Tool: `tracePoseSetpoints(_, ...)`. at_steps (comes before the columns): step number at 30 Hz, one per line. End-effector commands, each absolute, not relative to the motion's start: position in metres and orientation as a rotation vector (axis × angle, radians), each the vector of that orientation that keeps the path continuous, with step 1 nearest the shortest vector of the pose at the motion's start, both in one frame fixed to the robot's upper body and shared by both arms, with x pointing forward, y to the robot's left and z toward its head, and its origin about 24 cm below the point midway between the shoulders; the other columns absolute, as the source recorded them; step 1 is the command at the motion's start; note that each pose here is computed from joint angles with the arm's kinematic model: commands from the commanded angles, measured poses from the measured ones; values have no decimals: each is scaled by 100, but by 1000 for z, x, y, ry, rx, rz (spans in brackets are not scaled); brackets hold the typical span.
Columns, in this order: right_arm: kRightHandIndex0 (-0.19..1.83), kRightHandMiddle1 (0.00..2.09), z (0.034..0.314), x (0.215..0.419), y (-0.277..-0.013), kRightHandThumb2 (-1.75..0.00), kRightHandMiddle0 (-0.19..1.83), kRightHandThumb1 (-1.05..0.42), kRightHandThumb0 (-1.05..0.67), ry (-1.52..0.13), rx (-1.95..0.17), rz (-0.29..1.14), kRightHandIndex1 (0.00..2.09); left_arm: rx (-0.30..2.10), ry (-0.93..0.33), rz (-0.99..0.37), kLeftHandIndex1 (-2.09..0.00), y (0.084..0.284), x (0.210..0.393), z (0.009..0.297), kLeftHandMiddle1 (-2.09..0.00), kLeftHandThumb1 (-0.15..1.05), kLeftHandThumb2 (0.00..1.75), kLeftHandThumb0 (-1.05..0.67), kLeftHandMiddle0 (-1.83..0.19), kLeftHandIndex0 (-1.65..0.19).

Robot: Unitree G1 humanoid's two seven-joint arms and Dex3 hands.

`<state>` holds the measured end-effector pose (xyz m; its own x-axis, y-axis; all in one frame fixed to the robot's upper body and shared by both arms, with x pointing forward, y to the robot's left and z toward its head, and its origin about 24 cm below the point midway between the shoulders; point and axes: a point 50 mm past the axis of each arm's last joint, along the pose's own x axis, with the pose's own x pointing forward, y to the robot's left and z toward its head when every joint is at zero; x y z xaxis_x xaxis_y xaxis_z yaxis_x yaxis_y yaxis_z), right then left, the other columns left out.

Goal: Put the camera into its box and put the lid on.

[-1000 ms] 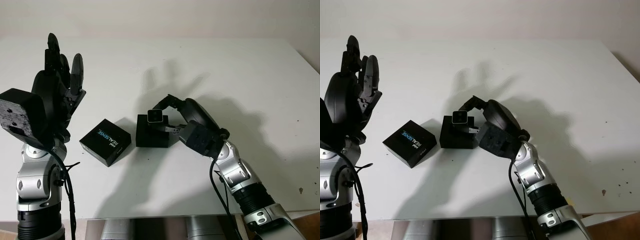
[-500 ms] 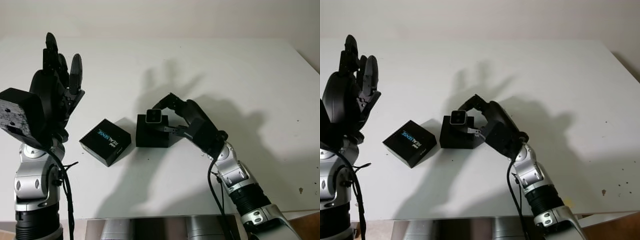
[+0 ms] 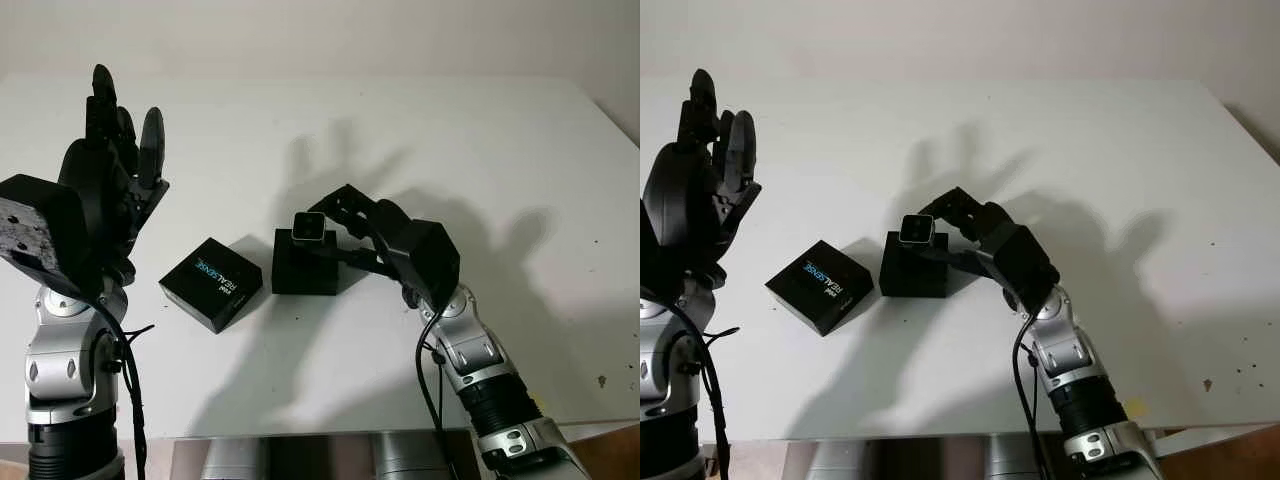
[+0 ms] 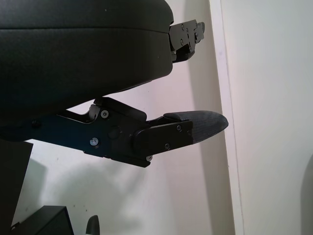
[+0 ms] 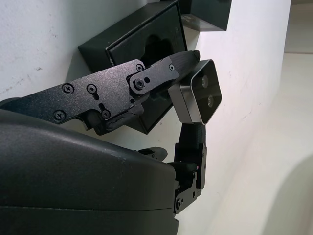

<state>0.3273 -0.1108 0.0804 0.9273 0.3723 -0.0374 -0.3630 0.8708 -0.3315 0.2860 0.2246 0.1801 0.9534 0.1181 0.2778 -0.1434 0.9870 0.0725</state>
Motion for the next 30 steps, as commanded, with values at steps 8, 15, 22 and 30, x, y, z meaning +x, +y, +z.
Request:
tracePoseSetpoints(8,34,154,80,326,-115,-5,28,-97,-42,28,-305,403,4,101,-287,135,0,226,284,183,0,105,54,-59,19,19)
tracePoseSetpoints(15,28,153,75,327,-116,-5,30,-97,-45,53,-373,445,2,100,-286,132,0,227,283,183,0,105,55,-58,19,19)
tracePoseSetpoints(22,23,150,75,331,-114,-5,32,-97,-46,-5,-478,501,2,98,-285,134,0,227,284,183,0,105,53,-58,19,19)
tracePoseSetpoints(30,20,150,75,335,-109,-5,34,-97,-47,-28,-493,528,3,96,-287,126,0,227,283,183,0,105,53,-60,19,19)
